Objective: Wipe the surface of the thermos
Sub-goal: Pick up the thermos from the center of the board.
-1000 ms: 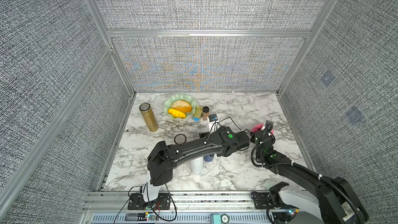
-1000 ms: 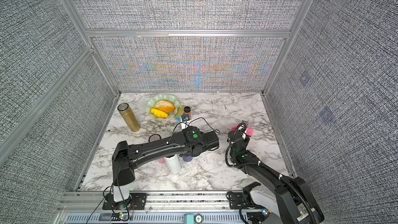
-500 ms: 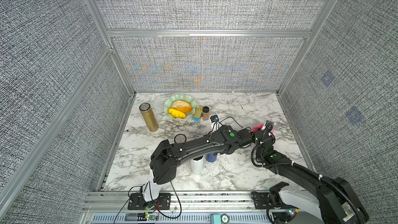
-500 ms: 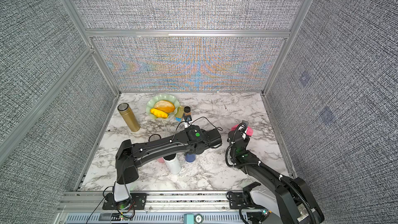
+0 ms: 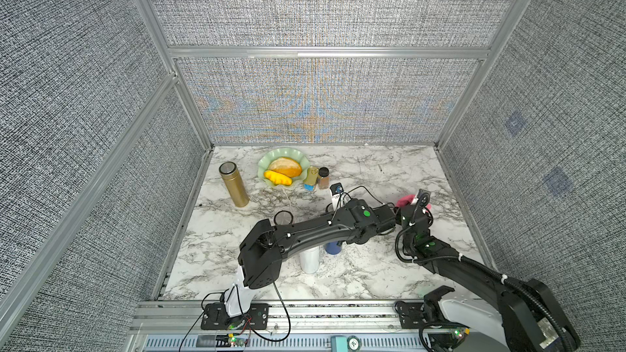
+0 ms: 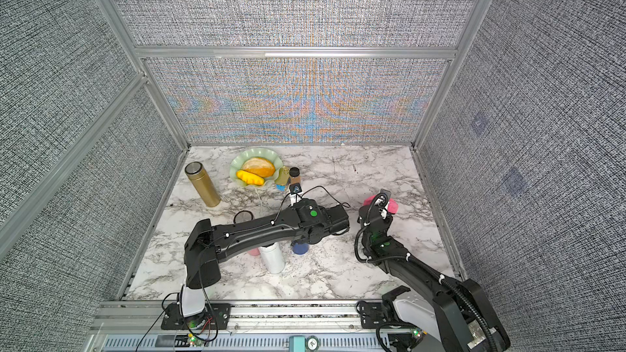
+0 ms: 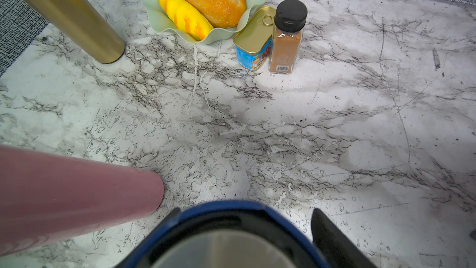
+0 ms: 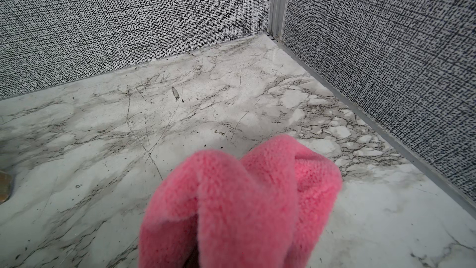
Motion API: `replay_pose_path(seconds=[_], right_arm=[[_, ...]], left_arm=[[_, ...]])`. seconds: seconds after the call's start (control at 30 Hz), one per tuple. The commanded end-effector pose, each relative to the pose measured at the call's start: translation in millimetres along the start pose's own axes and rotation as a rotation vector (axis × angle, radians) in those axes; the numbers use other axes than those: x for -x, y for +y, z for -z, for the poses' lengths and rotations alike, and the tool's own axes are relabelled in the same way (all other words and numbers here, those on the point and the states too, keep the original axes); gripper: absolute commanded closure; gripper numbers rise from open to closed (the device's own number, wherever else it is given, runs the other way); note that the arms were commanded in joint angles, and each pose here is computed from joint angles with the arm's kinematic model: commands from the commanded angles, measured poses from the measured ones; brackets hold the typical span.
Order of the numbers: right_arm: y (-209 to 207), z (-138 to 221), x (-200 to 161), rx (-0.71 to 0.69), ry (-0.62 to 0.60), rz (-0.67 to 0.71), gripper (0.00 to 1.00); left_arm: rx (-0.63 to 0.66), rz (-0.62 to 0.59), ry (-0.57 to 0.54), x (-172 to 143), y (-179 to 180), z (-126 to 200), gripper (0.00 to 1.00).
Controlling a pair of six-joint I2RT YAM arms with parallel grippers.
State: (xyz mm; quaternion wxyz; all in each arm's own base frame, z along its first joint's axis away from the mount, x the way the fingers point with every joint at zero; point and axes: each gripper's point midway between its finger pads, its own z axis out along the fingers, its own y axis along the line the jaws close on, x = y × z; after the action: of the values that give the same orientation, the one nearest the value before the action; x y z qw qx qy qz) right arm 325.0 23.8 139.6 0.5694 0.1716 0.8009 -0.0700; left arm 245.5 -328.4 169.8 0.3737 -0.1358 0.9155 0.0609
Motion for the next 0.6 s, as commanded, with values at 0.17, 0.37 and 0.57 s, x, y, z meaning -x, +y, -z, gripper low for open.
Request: replay_pose_path(seconds=[0.17, 0.37, 0.57], right_arm=[[1.3, 0.2, 3.2, 0.006, -0.014, -0.018, 1.0], [1.0, 0.3, 3.0, 0.006, -0.014, -0.018, 1.0], [1.1, 0.1, 2.7, 0.006, -0.013, -0.017, 1.0]], left_arm=[[0.016, -0.014, 0.024, -9.8, -0.8, -5.9, 0.41], [0.001, -0.022, 0.007, -2.7, -2.5, -1.5, 0.77], [-0.171, -0.068, -0.122, 49.8, -19.4, 35.0, 1.0]])
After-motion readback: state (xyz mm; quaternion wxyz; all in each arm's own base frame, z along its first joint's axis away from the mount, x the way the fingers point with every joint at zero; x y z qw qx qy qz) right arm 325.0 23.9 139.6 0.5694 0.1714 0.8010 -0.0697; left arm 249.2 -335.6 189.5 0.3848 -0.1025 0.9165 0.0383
